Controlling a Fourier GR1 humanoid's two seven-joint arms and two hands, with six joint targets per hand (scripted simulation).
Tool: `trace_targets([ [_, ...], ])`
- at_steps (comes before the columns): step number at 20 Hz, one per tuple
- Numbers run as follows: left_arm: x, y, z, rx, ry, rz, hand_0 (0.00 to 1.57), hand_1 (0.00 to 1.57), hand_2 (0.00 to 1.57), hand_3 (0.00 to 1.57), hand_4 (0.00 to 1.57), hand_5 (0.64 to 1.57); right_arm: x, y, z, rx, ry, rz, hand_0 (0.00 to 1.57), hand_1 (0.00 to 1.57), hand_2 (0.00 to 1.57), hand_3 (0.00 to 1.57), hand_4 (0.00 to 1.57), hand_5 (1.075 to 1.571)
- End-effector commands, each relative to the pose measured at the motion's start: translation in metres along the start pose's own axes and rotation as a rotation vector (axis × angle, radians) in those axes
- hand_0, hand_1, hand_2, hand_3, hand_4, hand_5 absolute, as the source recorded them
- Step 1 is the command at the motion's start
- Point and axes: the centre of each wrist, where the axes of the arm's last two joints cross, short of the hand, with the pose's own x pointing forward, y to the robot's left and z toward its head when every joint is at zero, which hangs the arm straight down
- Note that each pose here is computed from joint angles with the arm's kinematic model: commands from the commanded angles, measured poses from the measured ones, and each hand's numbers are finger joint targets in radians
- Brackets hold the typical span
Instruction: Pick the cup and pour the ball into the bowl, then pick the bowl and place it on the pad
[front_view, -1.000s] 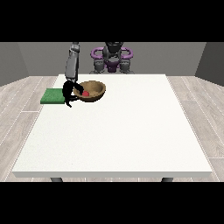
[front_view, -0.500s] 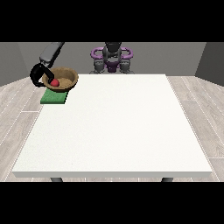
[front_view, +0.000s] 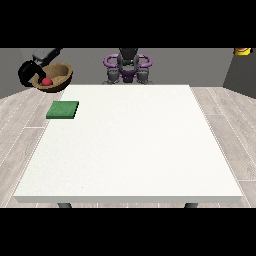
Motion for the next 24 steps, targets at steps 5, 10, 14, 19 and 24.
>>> trace_targets([
  [5, -0.013, 0.017, 0.013, 0.025, -0.047, -0.007, 0.0, 0.0, 0.0, 0.0, 1.22, 1.552, -0.013, 0.013, -0.002, -0.015, -0.002, -0.09, 1.57, 1.57, 1.57, 0.43, 1.07, 1.564],
  [10, -0.015, 0.006, 0.013, -0.015, 0.003, -0.015, 0.0, 0.0, 0.0, 0.0, 1.21, 1.556, -0.04, 0.049, -0.001, 0.014, 0.061, -0.116, 1.57, 1.57, 1.57, 0.45, 1.04, 1.57],
  [14, -0.018, 0.022, 0.018, 0.043, -0.025, -0.02, 0.0, 0.0, 0.0, 0.0, 1.2, 1.557, -0.036, 0.043, -0.002, 0.044, 0.028, -0.146, 1.57, 1.57, 1.57, 0.55, 1.02, 1.571],
  [19, 0.006, 0.012, 0.002, 0.029, -0.048, -0.024, 0.0, 0.0, 0.0, 0.0, 1.19, 1.562, -0.032, 0.042, -0.008, -0.039, 0.087, -0.218, 1.57, 1.57, 1.57, 1.01, 0.53, 1.568],
  [24, -0.004, 0.036, 0.021, 0.039, -0.049, -0.003, 0.0, 0.0, 0.0, 0.0, 1.2, 1.56, -0.044, 0.018, -0.002, -0.122, 0.033, -0.161, 1.55, 1.55, 1.51, 0.93, 0.0, 1.554],
])
